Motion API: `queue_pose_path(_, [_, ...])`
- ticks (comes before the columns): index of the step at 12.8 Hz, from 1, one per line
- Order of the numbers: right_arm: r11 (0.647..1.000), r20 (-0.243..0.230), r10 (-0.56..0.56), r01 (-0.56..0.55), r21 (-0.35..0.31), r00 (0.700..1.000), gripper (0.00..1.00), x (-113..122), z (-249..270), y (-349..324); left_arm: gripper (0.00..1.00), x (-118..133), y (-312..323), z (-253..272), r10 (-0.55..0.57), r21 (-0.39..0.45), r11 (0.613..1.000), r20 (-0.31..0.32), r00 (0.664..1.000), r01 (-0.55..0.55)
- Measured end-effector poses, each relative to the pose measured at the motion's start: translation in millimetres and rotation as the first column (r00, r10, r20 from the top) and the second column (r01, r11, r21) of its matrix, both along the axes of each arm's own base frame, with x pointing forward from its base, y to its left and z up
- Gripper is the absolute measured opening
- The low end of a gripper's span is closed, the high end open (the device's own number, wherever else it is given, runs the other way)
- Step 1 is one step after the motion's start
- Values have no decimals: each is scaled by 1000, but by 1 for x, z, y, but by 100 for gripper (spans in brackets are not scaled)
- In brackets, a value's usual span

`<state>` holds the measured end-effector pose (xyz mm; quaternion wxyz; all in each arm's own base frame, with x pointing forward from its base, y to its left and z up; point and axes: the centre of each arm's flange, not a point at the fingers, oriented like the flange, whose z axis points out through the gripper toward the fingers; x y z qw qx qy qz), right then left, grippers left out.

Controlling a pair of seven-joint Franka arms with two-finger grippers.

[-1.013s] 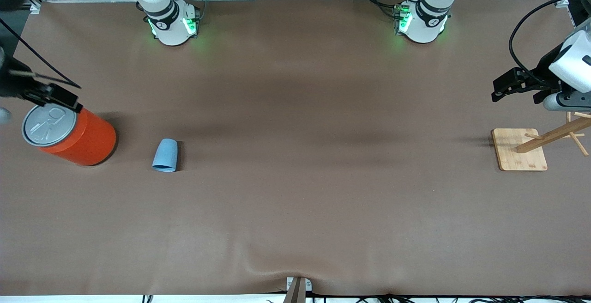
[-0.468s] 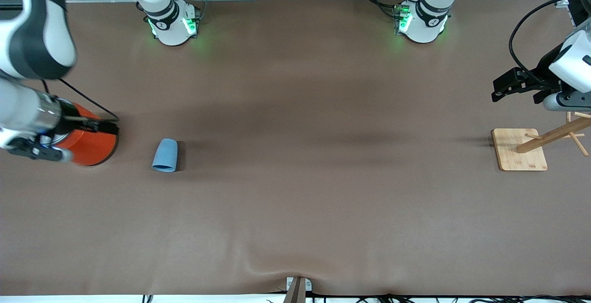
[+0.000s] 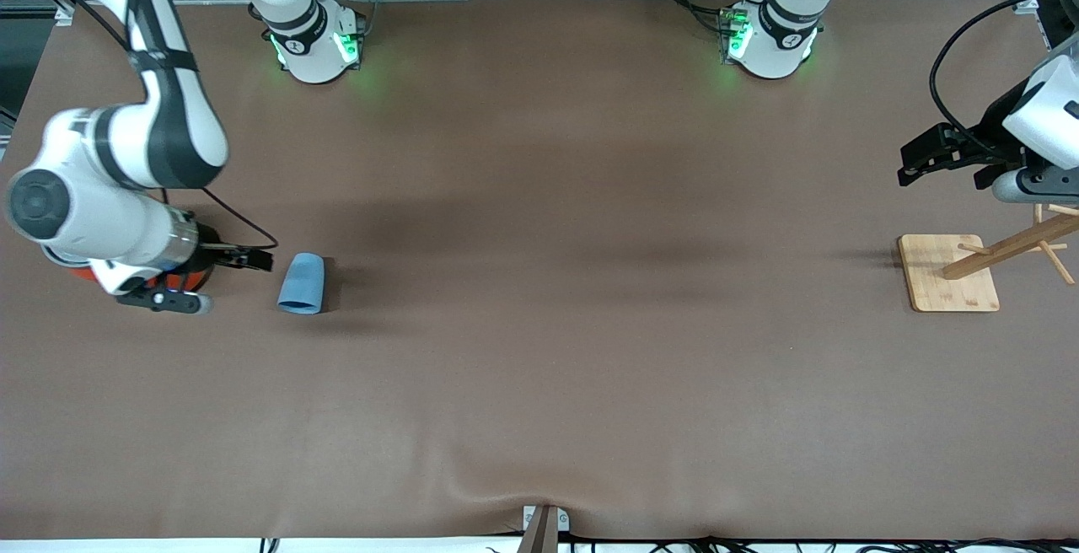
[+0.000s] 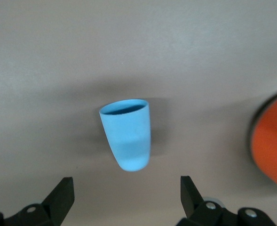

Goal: Flip cup
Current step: 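Reach the right gripper down and grasp the blue cup's base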

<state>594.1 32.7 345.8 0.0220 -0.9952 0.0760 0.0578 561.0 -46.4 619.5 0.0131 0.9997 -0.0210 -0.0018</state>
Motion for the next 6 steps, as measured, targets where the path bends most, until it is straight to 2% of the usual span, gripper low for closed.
queue_pose_path(3, [1000,15,23,-23,3,1000,100,-10,-40,18,100,0,0,0,0,0,1000,0,1000,0])
queue_pose_path(6, [998,65,65,-66,3,996,100,-8,-67,30,100,0,0,0,0,0,1000,0,1000,0])
